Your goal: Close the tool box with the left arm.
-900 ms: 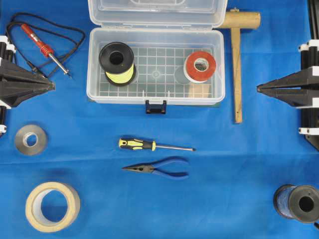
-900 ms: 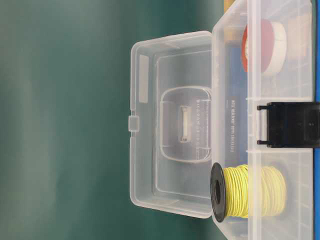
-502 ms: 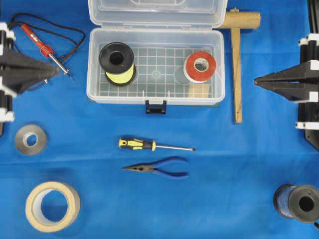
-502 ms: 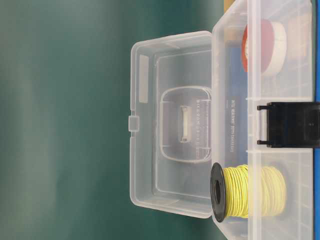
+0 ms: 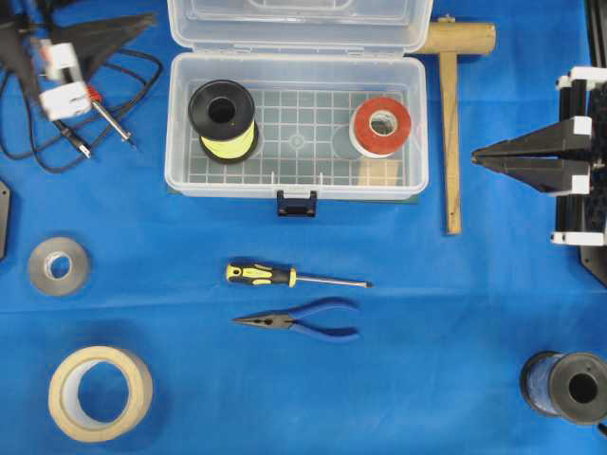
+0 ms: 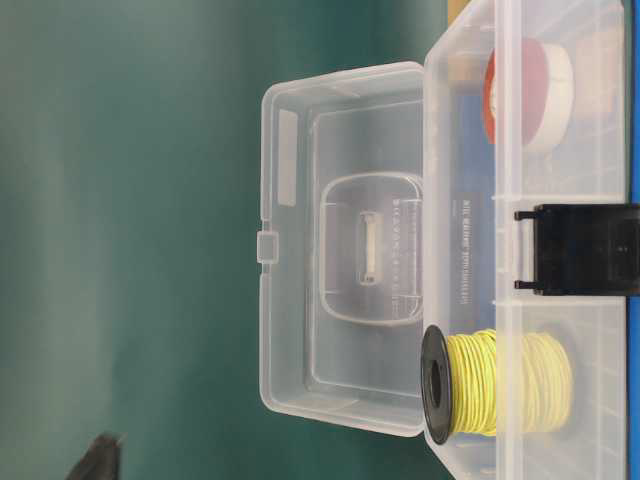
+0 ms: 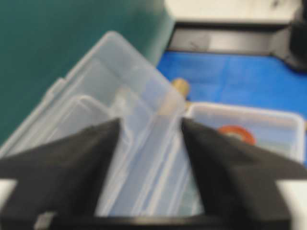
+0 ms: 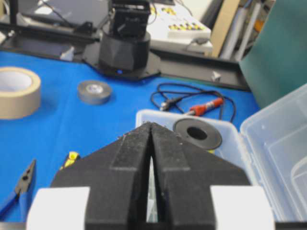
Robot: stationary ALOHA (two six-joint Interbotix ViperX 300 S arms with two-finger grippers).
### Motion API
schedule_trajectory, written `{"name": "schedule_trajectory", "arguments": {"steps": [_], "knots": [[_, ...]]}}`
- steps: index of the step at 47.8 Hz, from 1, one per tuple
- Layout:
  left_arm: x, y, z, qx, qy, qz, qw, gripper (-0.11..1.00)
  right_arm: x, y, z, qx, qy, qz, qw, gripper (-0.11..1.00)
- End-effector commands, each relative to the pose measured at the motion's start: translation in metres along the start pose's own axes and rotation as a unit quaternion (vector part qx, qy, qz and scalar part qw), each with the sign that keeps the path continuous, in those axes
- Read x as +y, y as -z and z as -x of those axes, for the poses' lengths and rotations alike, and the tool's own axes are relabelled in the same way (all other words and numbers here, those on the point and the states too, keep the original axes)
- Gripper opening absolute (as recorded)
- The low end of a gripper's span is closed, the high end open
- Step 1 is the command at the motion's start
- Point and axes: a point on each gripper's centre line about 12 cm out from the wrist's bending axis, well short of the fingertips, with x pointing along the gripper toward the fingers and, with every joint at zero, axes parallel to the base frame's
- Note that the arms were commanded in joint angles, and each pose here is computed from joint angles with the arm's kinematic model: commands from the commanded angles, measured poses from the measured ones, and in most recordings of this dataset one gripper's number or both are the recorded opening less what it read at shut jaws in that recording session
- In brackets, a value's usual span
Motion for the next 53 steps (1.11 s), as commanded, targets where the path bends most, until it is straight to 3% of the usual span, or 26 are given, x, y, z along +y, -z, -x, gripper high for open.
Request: {"name": "schedule_trajectory", "arguments": {"steps": [1, 4, 7, 20, 33, 53], "knots": [[0.012, -0.013, -0.018, 0.016, -0.013, 0.000, 0.9998, 0.65, -0.001, -0.005, -0.003, -0.003, 0.002, -0.001, 1.0000, 0.00], [0.020, -0.013, -0.031, 0.041, -0.019, 0.000, 0.9990, 0.81, -0.001, -0.004, -0.003, 0.002, 0.002, -0.001, 1.0000, 0.00], [0.029, -0.011, -0.044, 0.068, -0.026, 0.001, 0.9973, 0.89, -0.001, -0.002, -0.003, 0.006, 0.002, -0.002, 1.0000, 0.00], [0.072, -0.006, -0.102, 0.183, -0.049, 0.008, 0.9818, 0.89, -0.001, 0.007, -0.008, 0.028, 0.001, -0.002, 0.9996, 0.00], [0.104, -0.002, -0.139, 0.252, -0.067, -0.016, 0.9653, 0.89, 0.000, 0.017, -0.013, 0.050, 0.001, -0.001, 0.9988, 0.00], [0.123, 0.050, -0.163, 0.319, -0.072, -0.001, 0.9450, 0.89, -0.002, 0.021, -0.015, 0.057, 0.004, -0.002, 0.9984, 0.00]]}}
